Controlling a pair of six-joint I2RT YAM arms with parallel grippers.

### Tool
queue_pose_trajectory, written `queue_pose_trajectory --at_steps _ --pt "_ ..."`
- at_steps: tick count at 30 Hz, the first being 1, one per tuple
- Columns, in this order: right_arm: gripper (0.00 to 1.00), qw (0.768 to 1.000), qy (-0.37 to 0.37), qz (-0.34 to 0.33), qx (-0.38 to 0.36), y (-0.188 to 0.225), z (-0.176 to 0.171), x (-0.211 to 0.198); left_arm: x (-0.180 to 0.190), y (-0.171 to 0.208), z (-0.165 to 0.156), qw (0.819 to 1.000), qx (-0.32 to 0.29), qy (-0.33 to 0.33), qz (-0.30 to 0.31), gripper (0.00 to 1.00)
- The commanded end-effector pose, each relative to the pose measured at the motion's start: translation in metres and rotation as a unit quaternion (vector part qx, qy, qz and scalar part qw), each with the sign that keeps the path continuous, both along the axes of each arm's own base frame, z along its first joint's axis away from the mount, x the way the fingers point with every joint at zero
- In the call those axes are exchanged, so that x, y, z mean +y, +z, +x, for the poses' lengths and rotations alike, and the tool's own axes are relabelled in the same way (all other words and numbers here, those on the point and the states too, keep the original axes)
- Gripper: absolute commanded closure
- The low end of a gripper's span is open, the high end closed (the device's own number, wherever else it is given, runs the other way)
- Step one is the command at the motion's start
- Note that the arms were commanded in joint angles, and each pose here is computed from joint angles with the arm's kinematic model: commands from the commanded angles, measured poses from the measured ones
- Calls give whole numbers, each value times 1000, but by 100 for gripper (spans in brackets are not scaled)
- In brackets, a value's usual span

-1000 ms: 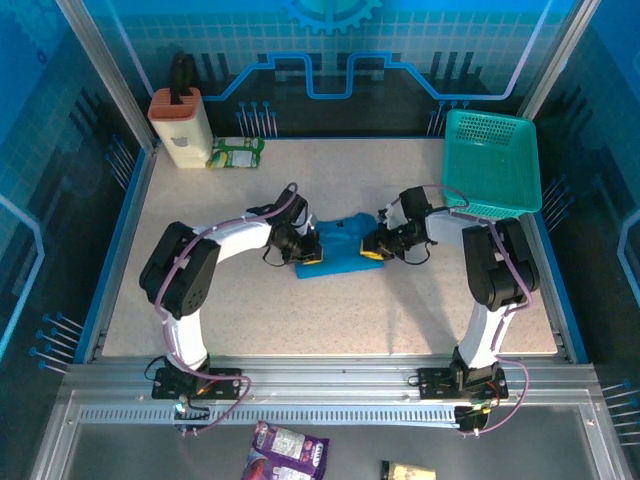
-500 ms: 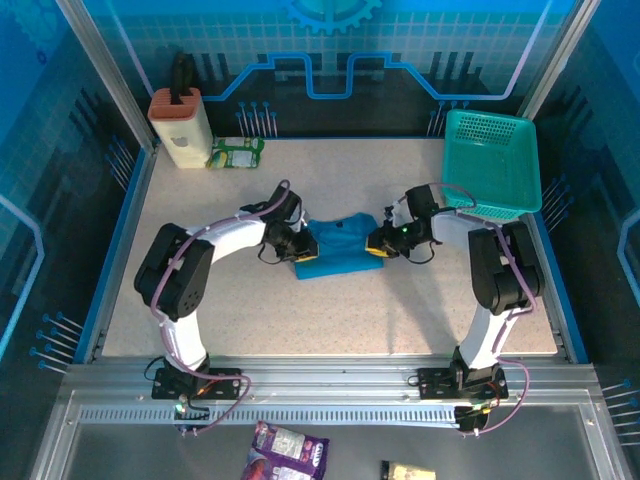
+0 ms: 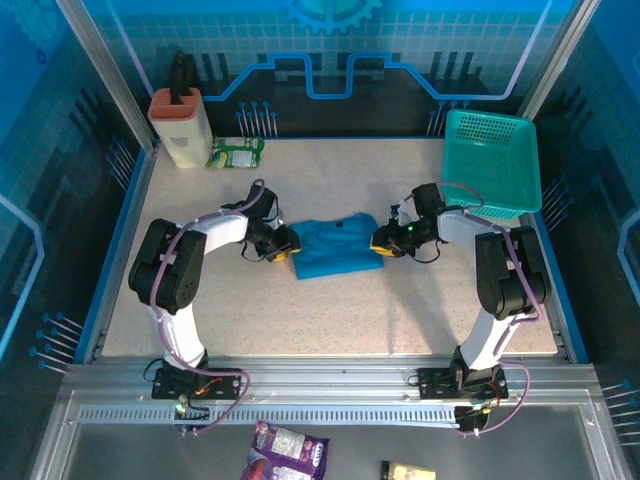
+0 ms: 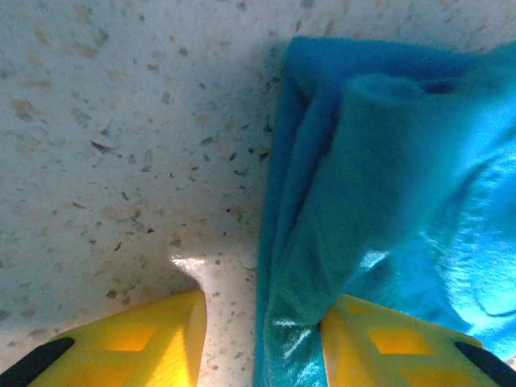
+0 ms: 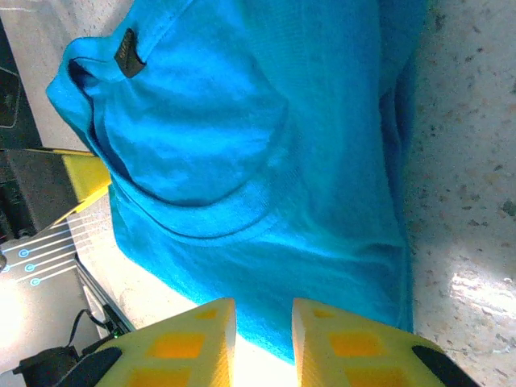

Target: Fold the inside-out t-shirt

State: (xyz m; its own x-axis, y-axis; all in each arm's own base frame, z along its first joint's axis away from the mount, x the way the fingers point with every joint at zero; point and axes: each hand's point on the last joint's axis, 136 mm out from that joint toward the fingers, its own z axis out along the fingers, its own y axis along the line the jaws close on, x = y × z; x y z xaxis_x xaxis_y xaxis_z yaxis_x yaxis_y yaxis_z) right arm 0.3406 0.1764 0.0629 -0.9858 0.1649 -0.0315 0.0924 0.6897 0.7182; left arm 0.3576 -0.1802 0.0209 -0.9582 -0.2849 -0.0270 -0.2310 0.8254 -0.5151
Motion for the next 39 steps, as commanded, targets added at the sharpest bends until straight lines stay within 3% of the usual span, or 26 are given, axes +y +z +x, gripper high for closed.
queue_pose_trajectory --at_steps 1,14,21,27,31,39 --pt "74 1000 -1 -2 -7 10 -4 -5 -13 3 6 1000 -2 -9 -23 59" --pt "74 1000 -1 0 -9 13 -1 -4 -32 -1 11 999 -5 -35 -11 71" --pt "74 1000 1 -6 -8 13 -3 -7 -12 0 14 997 -9 -49 57 92" --pt "74 1000 -1 -12 -15 18 -2 -14 53 -6 14 983 8 -78 165 98" --pt "74 1000 -4 -13 -21 22 -1 -21 109 -10 14 964 32 -94 247 99" --pt "75 999 -6 1 -33 28 -4 -30 203 4 54 921 27 -86 379 99"
